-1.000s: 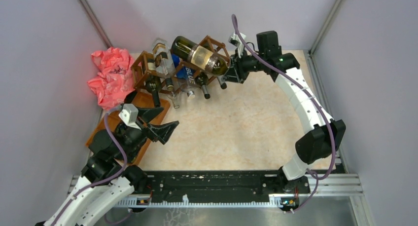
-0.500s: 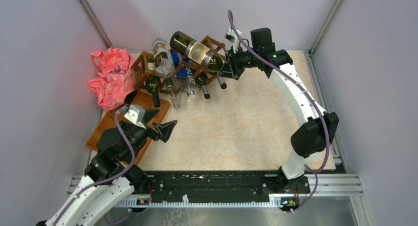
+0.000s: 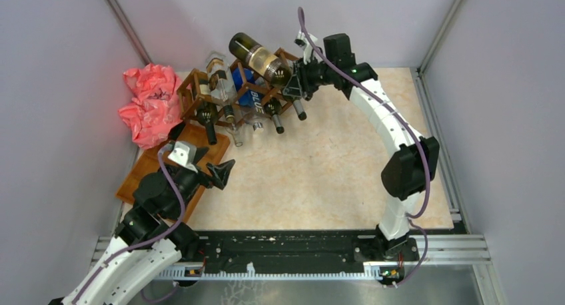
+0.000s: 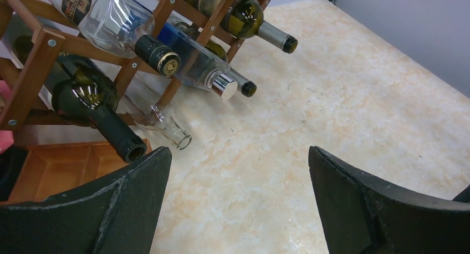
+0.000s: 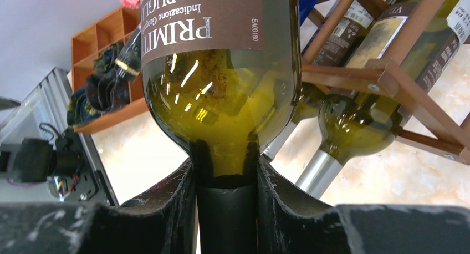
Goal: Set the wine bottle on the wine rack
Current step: Place the wine bottle in the wine rack.
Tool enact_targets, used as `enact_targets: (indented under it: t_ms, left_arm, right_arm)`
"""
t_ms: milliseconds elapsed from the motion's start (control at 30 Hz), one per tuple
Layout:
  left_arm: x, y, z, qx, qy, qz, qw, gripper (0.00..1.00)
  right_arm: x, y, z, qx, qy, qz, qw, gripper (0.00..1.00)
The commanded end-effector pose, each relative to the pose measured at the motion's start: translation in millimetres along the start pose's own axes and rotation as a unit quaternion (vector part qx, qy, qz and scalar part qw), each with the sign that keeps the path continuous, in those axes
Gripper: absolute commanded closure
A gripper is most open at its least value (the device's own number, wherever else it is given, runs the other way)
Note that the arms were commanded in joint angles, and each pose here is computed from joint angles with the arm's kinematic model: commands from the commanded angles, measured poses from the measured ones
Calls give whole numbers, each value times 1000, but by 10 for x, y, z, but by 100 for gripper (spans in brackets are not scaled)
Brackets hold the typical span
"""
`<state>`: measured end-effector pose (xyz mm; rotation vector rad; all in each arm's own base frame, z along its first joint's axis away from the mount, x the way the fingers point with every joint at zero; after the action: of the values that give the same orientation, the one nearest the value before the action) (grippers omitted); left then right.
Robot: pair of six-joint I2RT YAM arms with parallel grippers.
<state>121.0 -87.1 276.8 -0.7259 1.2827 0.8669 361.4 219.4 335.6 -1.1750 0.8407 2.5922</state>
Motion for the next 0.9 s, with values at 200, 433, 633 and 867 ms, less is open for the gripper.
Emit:
enact_targets:
  t_ms: [200, 433, 633, 867]
  left_arm:
    - [24, 53, 51, -25, 1, 5, 1000, 1]
    - [35, 84, 62, -32, 6, 2, 999, 1]
    - [39, 82, 58, -31, 7, 2, 1000, 1]
    - [41, 85, 59, -31, 8, 3, 999, 1]
  right_arm:
    - [-550, -293, 248, 44, -49, -161, 985, 100]
    - [-494, -564, 283, 139, -127, -212, 959, 100]
    - [-355, -757, 265, 135, -169, -202, 955, 96]
    - [-214, -885, 223, 135, -175, -178, 959, 69]
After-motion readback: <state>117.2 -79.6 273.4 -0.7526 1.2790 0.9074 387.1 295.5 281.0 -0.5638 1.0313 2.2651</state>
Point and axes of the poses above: each gripper's point midway between its finger pads, its own y axis back along the fingers, its own z axis along the line the jaws close on, x = y × z, the point moved 9 cm from there along y, back along the fingers, and after that the axes turned 15 degrees about -y, right-handed, at the moved point
